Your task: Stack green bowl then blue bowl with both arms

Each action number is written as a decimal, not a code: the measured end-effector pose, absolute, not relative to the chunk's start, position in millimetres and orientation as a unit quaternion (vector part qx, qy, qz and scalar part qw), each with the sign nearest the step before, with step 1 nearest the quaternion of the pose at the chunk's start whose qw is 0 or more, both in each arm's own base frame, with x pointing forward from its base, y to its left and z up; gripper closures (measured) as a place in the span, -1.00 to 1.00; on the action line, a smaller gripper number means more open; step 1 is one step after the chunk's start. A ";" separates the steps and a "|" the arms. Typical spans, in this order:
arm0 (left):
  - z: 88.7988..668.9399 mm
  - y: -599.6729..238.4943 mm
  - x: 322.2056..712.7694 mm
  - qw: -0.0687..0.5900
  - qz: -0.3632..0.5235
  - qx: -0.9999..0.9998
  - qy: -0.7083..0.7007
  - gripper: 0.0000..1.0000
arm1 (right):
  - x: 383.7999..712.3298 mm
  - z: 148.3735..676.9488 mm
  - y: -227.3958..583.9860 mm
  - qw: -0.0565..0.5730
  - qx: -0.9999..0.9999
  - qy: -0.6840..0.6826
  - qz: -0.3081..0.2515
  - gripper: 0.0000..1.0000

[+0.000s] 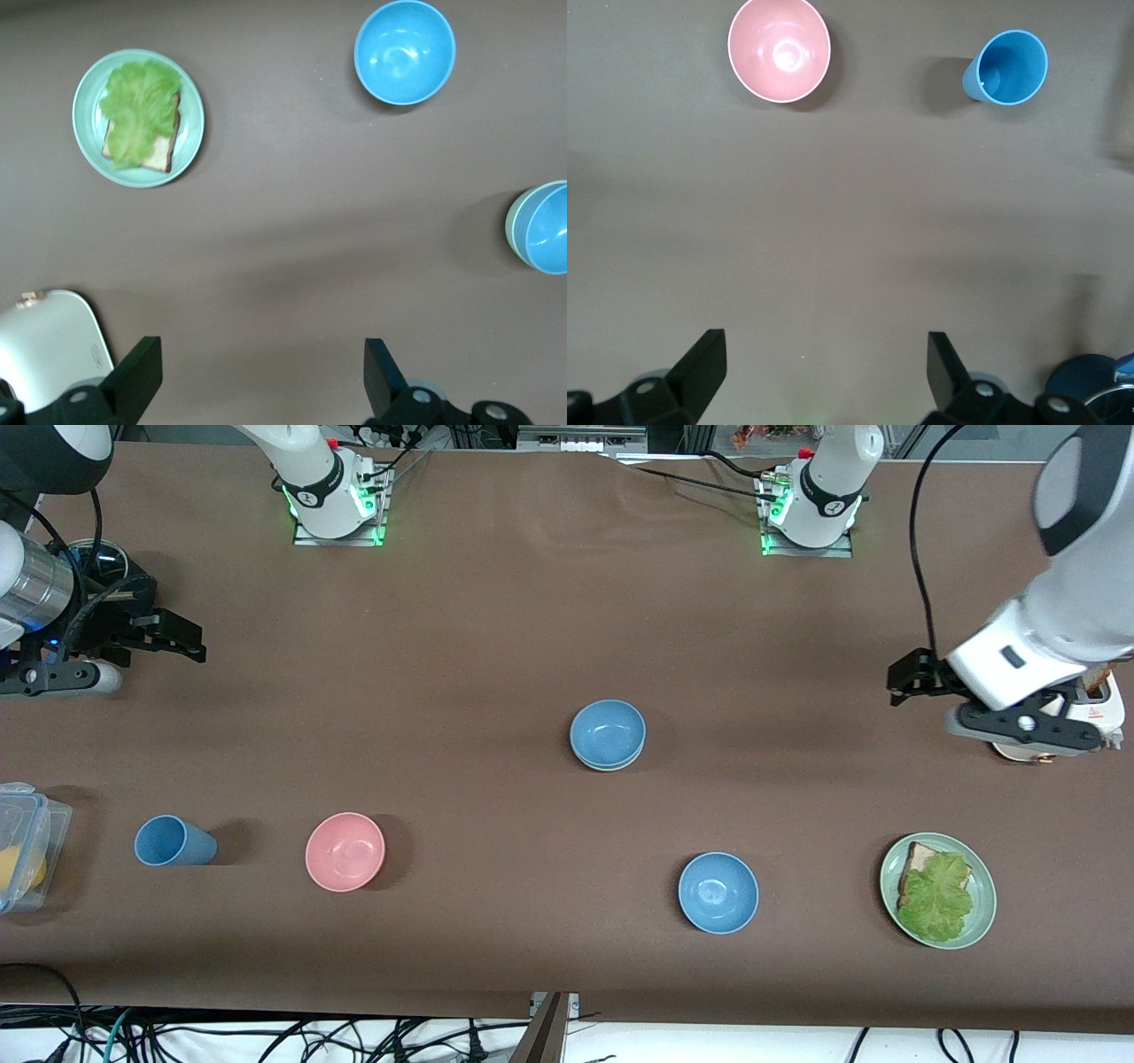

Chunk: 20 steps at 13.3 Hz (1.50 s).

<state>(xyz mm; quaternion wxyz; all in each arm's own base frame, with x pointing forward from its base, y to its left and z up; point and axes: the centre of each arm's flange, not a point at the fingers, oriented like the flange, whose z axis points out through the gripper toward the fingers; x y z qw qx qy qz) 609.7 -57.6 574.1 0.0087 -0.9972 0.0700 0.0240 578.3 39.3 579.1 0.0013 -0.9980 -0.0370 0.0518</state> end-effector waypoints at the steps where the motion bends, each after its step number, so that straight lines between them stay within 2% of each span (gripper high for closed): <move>1: 574.7 -44.5 604.7 0.007 0.015 -0.998 0.055 -1.00 | 578.3 579.1 39.3 0.001 -0.998 -0.037 0.052 -1.00; 6: 553.9 -42.5 566.6 0.010 0.008 -0.999 0.052 -1.00 | 578.3 579.1 39.3 0.001 -0.998 -0.037 0.052 -1.00; 20: 556.9 -65.1 570.1 0.009 0.004 -0.998 0.069 -1.00 | 578.3 579.1 39.3 0.001 -0.998 -0.037 0.052 -1.00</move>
